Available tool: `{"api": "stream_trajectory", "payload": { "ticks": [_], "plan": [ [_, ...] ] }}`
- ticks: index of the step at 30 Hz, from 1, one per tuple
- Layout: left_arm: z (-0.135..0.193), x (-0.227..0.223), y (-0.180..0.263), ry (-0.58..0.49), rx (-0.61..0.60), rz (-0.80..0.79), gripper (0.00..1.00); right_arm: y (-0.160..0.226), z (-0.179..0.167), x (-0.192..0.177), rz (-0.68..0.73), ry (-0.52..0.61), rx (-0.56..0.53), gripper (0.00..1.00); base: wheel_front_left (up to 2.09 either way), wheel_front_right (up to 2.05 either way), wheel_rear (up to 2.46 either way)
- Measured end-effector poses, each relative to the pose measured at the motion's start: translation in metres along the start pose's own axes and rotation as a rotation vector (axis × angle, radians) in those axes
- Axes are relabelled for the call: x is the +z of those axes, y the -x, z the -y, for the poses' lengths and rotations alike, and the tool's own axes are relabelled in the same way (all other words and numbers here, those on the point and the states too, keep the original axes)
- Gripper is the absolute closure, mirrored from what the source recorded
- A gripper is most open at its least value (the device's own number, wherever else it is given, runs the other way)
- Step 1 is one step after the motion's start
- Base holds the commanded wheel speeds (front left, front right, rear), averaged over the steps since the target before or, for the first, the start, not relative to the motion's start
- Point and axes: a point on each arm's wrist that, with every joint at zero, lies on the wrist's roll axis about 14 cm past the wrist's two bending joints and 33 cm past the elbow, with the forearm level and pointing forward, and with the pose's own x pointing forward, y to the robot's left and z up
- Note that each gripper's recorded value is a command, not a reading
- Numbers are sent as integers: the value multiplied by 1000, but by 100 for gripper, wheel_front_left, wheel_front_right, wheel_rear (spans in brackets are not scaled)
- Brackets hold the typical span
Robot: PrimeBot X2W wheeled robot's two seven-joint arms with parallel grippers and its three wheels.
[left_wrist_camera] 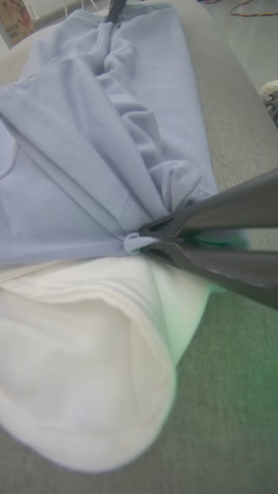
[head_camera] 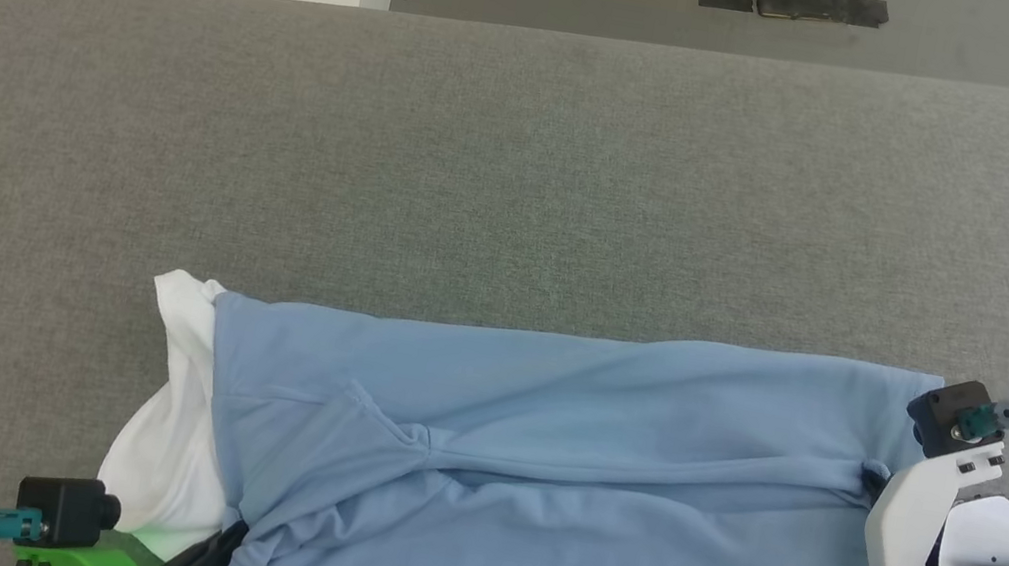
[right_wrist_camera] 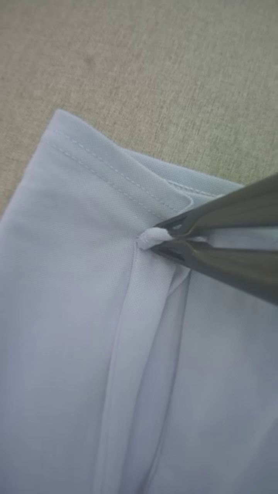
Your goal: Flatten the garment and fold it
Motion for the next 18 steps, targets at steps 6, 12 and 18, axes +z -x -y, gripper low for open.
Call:
{"api": "stream_trajectory", "payload": {
  "ticks": [6,12,18],
  "plan": [
    [7,7,-1,11,-13,55,0,11,2,-1,21,-58,-6,0,0,0,0],
    [25,37,9,-7,-57,217,0,34,0,-10,73,-159,-18,0,0,0,0],
    [34,90,25,-120,-30,482,0,63,-4,13,276,-246,-39,0,0,0,0]
  ]
}}
